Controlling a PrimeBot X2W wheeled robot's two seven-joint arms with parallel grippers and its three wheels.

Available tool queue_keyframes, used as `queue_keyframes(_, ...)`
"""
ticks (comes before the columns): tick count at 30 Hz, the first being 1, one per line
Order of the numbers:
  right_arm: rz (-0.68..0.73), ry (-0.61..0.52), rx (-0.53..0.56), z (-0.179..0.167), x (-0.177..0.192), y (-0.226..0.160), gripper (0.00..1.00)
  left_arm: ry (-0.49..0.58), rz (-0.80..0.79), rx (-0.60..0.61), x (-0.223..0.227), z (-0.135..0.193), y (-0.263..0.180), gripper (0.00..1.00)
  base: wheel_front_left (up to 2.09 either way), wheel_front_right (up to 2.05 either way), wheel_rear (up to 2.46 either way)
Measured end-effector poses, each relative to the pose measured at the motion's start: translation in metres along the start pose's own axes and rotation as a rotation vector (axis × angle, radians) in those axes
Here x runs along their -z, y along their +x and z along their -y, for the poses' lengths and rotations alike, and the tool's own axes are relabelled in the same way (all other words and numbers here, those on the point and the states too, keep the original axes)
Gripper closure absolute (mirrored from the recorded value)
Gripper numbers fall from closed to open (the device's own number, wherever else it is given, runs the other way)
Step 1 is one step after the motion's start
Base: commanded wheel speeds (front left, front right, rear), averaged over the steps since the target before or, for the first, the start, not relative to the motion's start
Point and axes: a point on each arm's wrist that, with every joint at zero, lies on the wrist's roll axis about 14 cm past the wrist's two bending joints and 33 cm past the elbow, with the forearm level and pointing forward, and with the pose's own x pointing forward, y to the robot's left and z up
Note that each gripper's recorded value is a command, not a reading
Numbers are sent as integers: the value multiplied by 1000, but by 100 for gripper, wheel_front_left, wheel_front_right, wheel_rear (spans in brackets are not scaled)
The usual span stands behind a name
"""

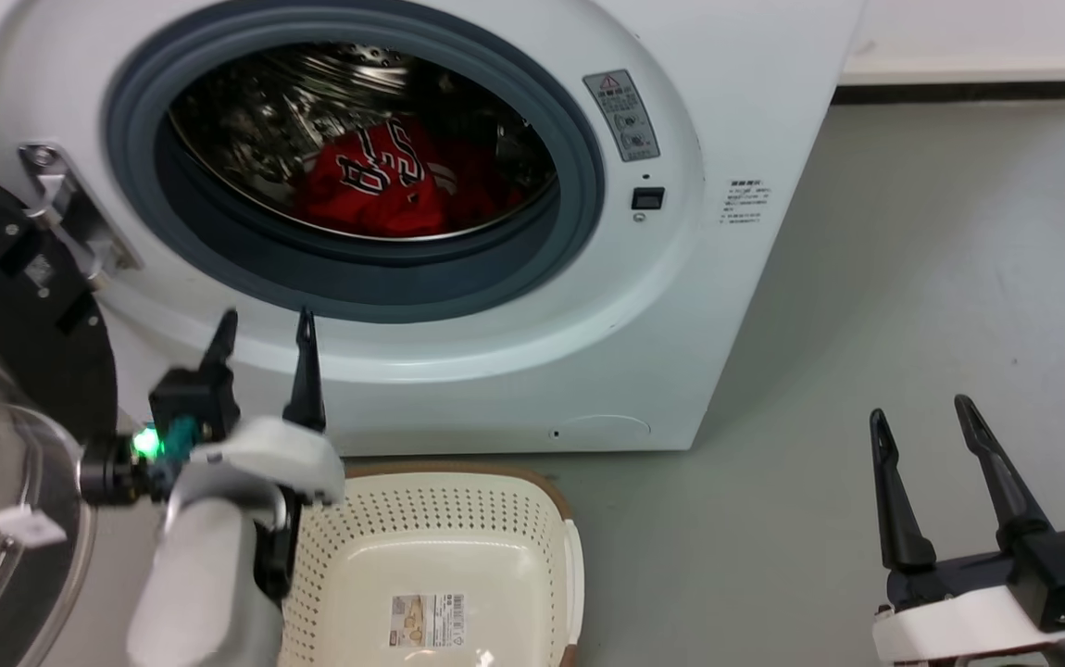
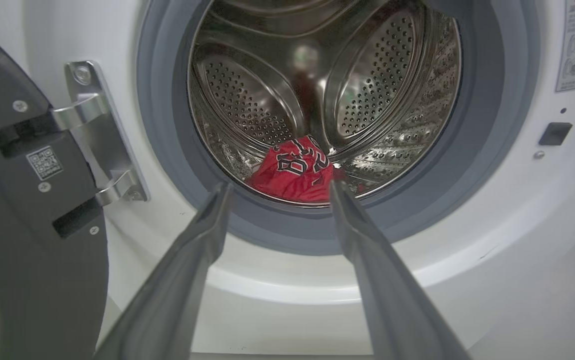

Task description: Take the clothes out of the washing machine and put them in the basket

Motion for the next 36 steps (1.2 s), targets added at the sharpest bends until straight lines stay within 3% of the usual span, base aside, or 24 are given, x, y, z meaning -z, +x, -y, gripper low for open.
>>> queue_keyframes(18,-85,7,70,26,38,29,0,86,-190,147,44,37,153,0,0,0,0)
queue_keyframes(36,-218,3,129,48,90,37,0,87,-502,94,133,35,247,0,0,0,0)
